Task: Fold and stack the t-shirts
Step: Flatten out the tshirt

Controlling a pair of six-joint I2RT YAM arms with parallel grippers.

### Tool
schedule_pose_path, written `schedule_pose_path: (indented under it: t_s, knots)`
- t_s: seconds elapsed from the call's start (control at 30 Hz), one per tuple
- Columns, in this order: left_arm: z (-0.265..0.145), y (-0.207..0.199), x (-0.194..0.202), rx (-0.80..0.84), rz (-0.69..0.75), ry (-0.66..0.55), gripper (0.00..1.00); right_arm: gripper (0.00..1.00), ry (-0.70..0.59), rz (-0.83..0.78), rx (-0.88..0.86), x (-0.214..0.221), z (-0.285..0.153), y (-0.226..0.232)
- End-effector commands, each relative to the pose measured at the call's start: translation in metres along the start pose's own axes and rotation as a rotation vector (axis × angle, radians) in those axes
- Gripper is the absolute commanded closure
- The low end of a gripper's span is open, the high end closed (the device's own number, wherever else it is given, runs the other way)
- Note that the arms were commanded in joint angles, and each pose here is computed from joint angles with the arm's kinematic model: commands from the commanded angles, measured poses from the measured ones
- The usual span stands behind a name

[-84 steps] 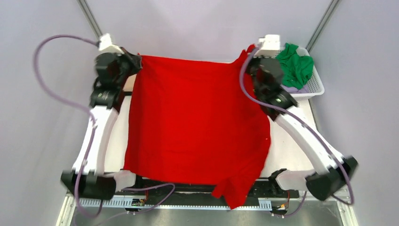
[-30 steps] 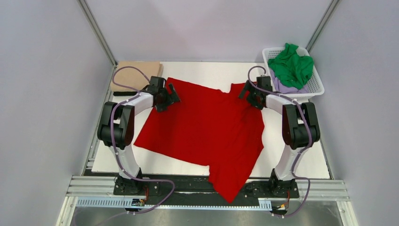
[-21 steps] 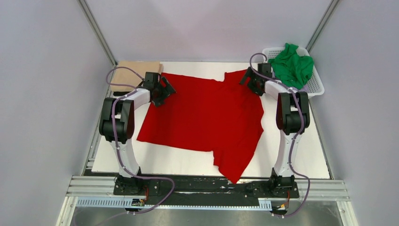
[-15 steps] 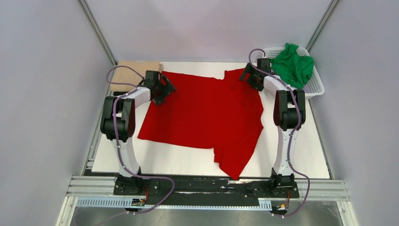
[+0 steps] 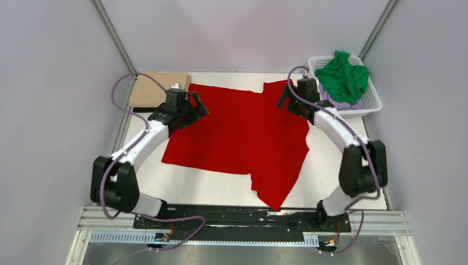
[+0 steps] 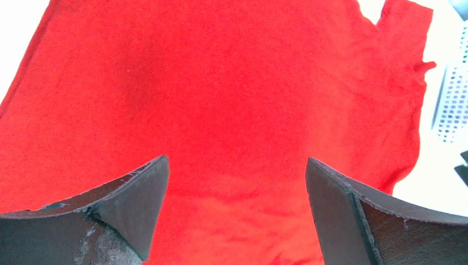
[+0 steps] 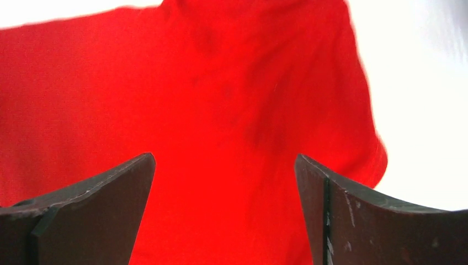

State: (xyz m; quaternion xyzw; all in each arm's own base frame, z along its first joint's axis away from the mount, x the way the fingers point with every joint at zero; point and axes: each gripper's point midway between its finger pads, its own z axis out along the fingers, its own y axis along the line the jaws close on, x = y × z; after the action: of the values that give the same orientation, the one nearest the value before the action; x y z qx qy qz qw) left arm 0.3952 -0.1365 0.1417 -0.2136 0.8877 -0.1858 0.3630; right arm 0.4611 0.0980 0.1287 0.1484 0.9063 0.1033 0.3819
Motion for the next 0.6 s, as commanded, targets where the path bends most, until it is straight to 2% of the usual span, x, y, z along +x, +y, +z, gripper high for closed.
schedule_pose_path:
  t_s: [0.0,0.1,0.17,0.37,0.57]
  knots:
    - [-0.033,0.031,0.02,-0.041,0.027,-0.015,0.0,0.0,-0.021,0.073,-0.007,0.051,-0.063,0.007]
    - [-0.044,0.043,0.035,-0.031,0.022,-0.019,0.0,0.0,0.016,0.124,-0.017,0.098,-0.09,-0.008]
    - [-0.049,0.048,0.042,-0.008,0.015,-0.029,0.0,0.0,0.0,0.178,-0.029,0.109,-0.103,-0.018]
    - [-0.037,0.053,0.057,0.011,0.021,-0.003,0.0,0.0,-0.021,0.229,0.032,0.128,-0.104,-0.052]
    - [-0.016,0.061,0.064,-0.018,0.021,0.009,0.0,0.0,-0.038,0.225,0.031,0.119,-0.084,-0.063]
